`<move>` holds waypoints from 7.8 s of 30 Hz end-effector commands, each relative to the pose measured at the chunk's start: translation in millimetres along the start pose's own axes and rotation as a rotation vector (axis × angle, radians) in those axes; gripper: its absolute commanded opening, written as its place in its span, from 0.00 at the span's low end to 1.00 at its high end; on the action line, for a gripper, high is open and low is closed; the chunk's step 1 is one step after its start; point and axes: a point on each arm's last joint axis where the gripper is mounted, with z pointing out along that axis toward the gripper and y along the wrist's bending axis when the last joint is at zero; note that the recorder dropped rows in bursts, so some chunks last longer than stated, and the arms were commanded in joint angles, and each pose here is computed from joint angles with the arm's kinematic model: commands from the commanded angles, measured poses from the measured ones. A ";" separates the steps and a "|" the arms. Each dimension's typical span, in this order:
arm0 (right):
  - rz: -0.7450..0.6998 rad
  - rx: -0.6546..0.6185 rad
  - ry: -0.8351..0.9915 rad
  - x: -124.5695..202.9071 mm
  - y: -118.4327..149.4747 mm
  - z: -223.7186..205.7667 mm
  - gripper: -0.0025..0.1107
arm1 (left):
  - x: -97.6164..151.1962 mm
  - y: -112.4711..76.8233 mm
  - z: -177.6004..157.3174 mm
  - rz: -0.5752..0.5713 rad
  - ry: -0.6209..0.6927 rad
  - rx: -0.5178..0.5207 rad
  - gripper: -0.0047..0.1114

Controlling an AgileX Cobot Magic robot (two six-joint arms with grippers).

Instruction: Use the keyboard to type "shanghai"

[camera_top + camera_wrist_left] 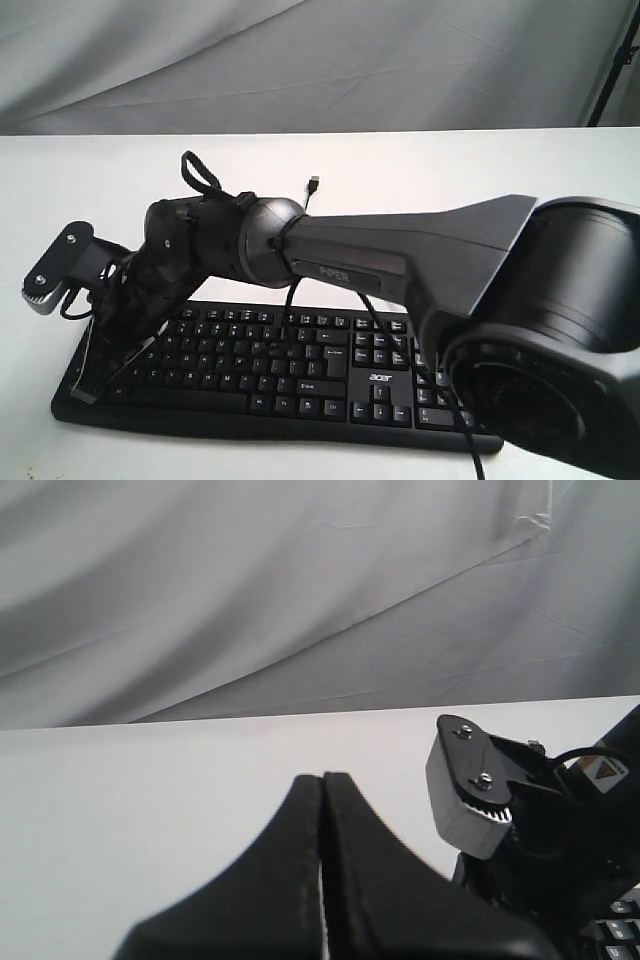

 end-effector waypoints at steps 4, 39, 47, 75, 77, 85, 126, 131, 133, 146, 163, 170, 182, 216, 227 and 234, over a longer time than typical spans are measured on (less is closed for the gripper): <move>-0.022 0.000 0.000 -6.2 3.5 -2.9 0.02 | -0.1 -0.4 -0.1 -0.002 -0.007 0.007 0.04; 0.106 0.070 0.072 58.9 11.7 -61.2 0.02 | -0.1 -0.4 -0.1 -0.002 -0.007 0.007 0.04; 0.111 0.063 0.104 68.4 13.9 -59.4 0.02 | -0.1 -0.4 -0.1 -0.002 -0.007 0.007 0.04; 0.097 0.073 0.128 71.7 14.4 -62.7 0.02 | -0.1 -0.4 -0.1 -0.002 -0.007 0.007 0.04; 0.101 0.070 0.137 74.4 14.6 -59.5 0.02 | -0.1 -0.4 -0.1 -0.002 -0.007 0.007 0.04; 0.112 0.062 0.155 80.6 14.5 -50.4 0.02 | -0.1 -0.4 -0.1 -0.002 -0.007 0.007 0.04; 0.057 0.110 0.055 52.6 0.9 -44.2 0.02 | -0.1 -0.4 -0.1 -0.002 -0.007 0.007 0.04; 0.063 0.103 0.066 55.3 1.2 -40.6 0.02 | -0.1 -0.4 -0.1 -0.002 -0.007 0.007 0.04; 0.076 0.094 0.072 57.4 1.9 -37.8 0.02 | -0.1 -0.4 -0.1 -0.002 -0.007 0.007 0.04; 0.046 0.107 0.054 45.9 2.5 -58.1 0.02 | -0.1 -0.4 -0.1 -0.002 -0.007 0.007 0.04; 0.089 0.113 0.117 58.7 2.4 -60.3 0.02 | -0.1 -0.4 -0.1 -0.002 -0.007 0.007 0.04; 0.084 0.123 0.104 59.3 1.9 -59.4 0.02 | -0.1 -0.4 -0.1 -0.002 -0.007 0.007 0.04; 0.100 0.111 0.123 65.6 2.2 -49.8 0.02 | -0.1 -0.4 -0.1 -0.002 -0.007 0.007 0.04; -0.046 0.055 0.048 -8.5 9.9 -15.8 0.02 | -0.1 -0.4 -0.1 -0.002 -0.007 0.007 0.04; -0.054 0.028 0.069 -11.0 7.9 -2.1 0.02 | -0.1 -0.4 -0.1 -0.002 -0.007 0.007 0.04; -0.045 0.001 0.089 -5.9 9.9 4.0 0.02 | -0.1 -0.4 -0.1 -0.002 -0.007 0.007 0.04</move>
